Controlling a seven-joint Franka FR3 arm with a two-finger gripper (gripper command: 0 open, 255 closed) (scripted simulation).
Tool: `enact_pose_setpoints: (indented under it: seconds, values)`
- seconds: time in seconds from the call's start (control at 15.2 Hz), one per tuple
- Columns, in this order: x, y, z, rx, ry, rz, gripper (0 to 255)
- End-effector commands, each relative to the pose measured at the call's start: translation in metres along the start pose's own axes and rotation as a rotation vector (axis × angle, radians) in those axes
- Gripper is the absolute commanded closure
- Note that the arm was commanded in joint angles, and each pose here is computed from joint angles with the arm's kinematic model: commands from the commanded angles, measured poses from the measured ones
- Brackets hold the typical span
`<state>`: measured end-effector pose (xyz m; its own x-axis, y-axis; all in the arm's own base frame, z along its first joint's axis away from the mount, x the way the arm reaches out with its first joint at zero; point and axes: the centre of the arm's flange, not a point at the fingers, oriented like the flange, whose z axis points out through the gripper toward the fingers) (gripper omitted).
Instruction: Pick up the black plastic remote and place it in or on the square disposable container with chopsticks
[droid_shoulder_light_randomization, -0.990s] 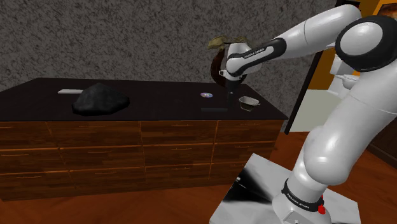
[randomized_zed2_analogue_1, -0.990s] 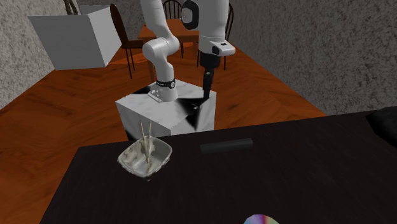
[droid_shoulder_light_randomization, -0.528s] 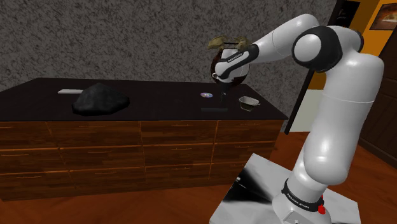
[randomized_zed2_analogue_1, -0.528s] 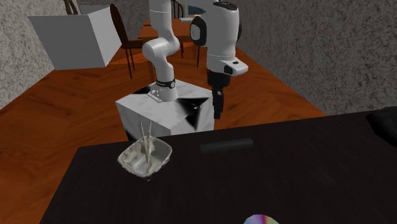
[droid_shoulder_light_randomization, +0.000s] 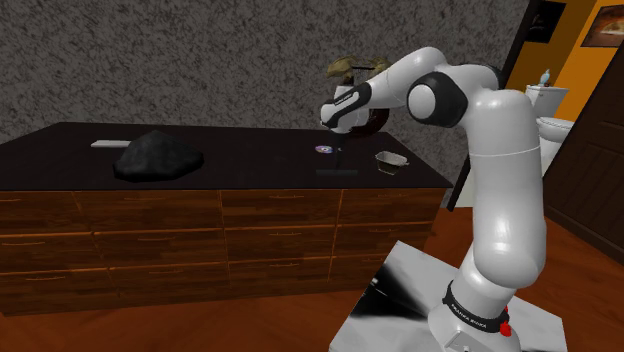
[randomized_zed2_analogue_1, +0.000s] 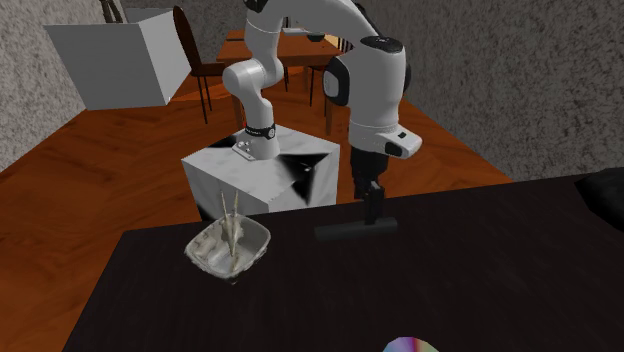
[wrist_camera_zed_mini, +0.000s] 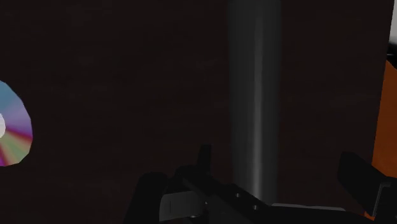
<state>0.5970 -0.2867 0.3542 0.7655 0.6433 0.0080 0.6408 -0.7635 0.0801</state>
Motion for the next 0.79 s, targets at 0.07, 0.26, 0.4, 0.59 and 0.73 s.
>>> enact_pose_setpoints:
  seconds: [0.07, 0.26, 0.4, 0.59, 0.73]
  values:
    - [0.002, 0.005, 0.016, -0.001, 0.003, -0.009, 0]
    - [0.002, 0.005, 0.032, -0.001, 0.003, -0.009, 0]
    - [0.002, 0.005, 0.040, -0.001, 0.003, -0.009, 0]
    - [0.002, 0.005, 0.040, -0.001, 0.003, -0.009, 0]
    - [0.002, 0.005, 0.040, -0.001, 0.003, -0.009, 0]
